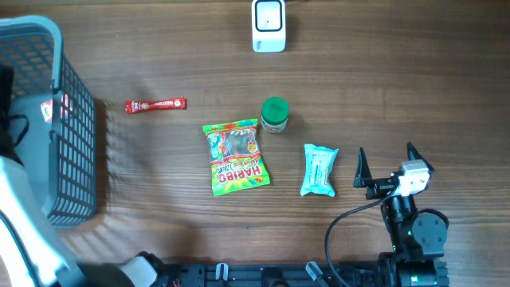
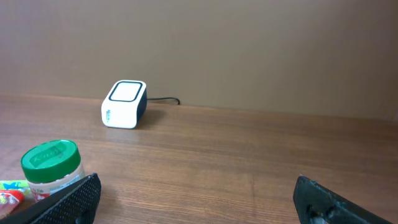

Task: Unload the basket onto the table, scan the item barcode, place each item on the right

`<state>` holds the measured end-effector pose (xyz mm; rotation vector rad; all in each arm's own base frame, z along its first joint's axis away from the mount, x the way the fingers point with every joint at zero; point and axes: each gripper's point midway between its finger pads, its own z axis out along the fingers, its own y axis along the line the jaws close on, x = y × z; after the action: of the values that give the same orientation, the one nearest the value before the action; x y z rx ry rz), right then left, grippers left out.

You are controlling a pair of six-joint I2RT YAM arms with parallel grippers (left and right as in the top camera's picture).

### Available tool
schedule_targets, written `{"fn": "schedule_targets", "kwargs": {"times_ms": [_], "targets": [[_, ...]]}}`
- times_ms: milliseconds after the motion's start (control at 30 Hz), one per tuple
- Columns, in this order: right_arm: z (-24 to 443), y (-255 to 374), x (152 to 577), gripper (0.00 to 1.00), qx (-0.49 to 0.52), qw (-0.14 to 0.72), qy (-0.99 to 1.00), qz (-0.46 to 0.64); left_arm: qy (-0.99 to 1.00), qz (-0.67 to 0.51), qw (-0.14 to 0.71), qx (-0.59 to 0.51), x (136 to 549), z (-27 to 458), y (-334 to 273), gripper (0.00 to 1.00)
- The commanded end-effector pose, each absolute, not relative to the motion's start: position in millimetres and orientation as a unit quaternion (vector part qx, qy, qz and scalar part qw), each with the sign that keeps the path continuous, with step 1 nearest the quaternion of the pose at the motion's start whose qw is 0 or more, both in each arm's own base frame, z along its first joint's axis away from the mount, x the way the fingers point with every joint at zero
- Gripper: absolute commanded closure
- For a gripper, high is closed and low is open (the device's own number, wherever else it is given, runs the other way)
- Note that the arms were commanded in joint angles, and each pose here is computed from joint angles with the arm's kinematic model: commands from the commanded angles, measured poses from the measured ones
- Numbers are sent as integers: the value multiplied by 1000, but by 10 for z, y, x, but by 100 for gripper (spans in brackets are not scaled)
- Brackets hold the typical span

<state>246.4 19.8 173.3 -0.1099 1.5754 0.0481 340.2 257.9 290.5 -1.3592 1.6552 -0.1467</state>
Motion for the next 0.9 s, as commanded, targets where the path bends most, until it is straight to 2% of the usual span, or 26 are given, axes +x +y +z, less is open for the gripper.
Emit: {"fn": "schedule_targets", "kwargs": {"times_ms": [0, 133, 200, 300, 433, 633, 867], "targets": [[1745, 185, 2463, 0, -50, 706, 706, 15, 723, -65, 439, -529, 3577, 2438, 2800, 0], [1745, 185, 2463, 0, -50, 706, 706, 15, 820, -14, 373, -435, 3721, 1708, 2900, 4], [1745, 186, 2463, 0, -50, 706, 706, 15, 854, 8, 351, -383, 3781, 1471, 2897, 0], [1745, 185, 2463, 0, -50, 706, 706, 15, 886, 70, 329, -318, 3893, 1215, 2948, 0], [1745, 185, 2463, 0, -50, 706, 706, 15, 906, 86, 325, -256, 4141, 1020, 2805, 0], [1745, 185, 2463, 0, -50, 706, 706, 15, 919, 130, 262, -265, 4050, 537, 2894, 0], [1745, 185, 2463, 0, -50, 706, 706, 15, 921, 83, 290, -249, 4220, 504, 2777, 0]]}}
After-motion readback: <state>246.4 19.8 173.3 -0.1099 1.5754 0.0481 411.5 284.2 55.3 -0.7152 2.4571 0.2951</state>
